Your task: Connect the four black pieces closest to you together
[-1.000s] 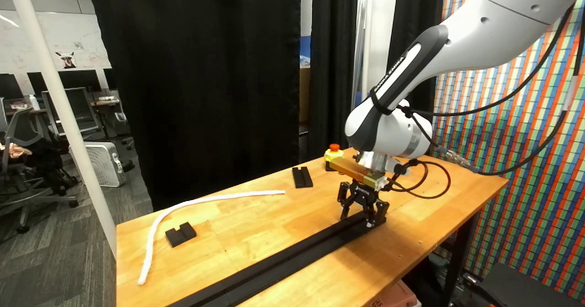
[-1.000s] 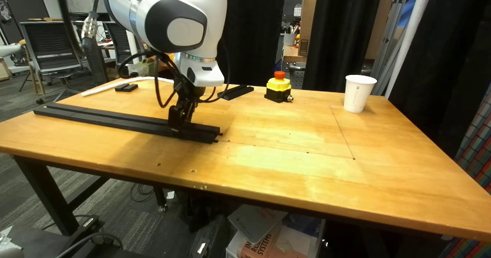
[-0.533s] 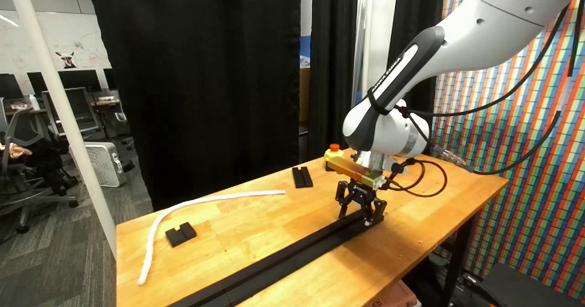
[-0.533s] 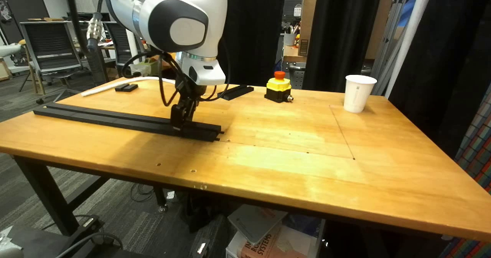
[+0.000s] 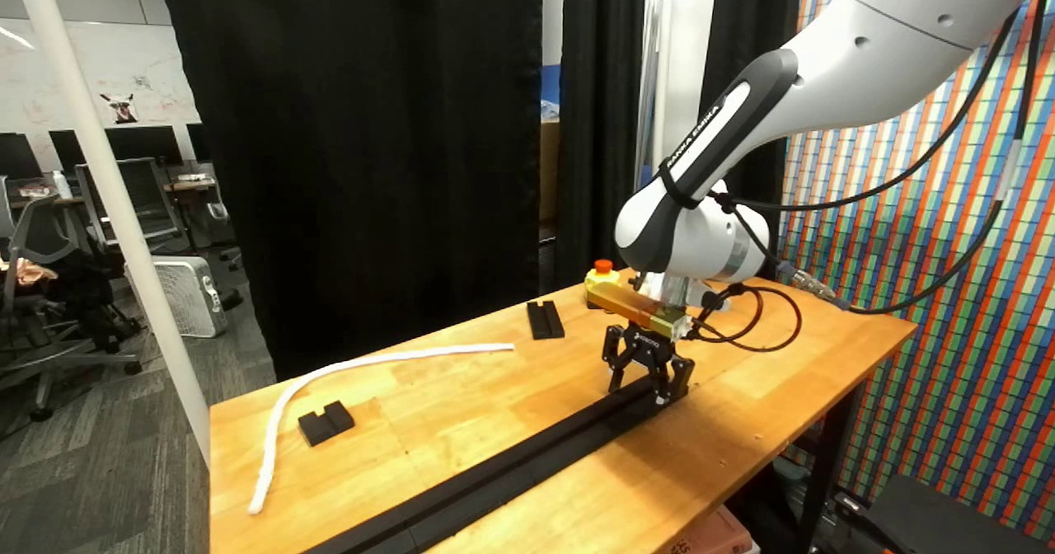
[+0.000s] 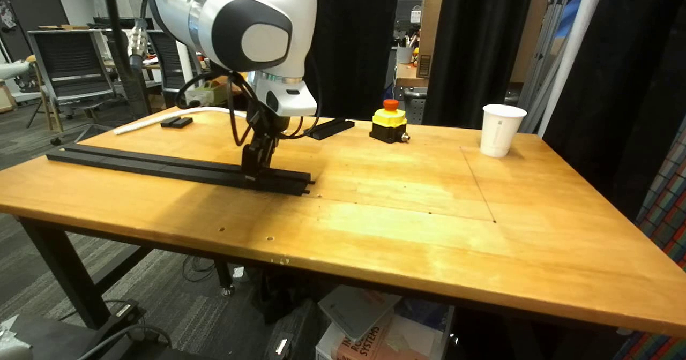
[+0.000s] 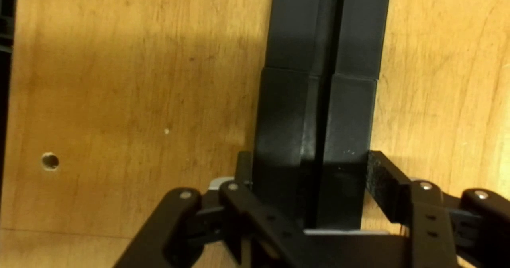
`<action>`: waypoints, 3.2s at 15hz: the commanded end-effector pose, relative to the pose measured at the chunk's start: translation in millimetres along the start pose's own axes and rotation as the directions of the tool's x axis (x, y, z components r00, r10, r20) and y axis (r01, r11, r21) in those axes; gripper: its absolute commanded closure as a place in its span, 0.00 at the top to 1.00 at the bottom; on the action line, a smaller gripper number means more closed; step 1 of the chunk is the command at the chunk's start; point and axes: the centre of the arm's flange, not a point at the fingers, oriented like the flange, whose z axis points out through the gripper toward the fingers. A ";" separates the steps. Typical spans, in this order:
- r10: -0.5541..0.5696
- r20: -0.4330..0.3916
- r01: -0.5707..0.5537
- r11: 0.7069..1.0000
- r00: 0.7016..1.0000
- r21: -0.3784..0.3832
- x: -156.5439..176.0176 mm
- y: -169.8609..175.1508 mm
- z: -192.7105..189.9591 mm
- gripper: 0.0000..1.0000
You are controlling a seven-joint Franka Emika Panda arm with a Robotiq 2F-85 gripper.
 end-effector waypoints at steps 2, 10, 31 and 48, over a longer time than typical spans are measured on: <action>-0.010 -0.008 0.010 1.000 1.000 -0.009 1.2 -9.4 6.9 0.47; 0.027 0.006 -0.027 1.000 1.000 0.003 -2.3 -12.6 11.4 0.47; 0.041 0.024 -0.040 0.999 0.999 -0.032 -1.4 -18.1 12.7 0.47; -0.149 -0.095 0.137 0.983 0.984 -0.124 -29.4 -16.2 -51.7 1.00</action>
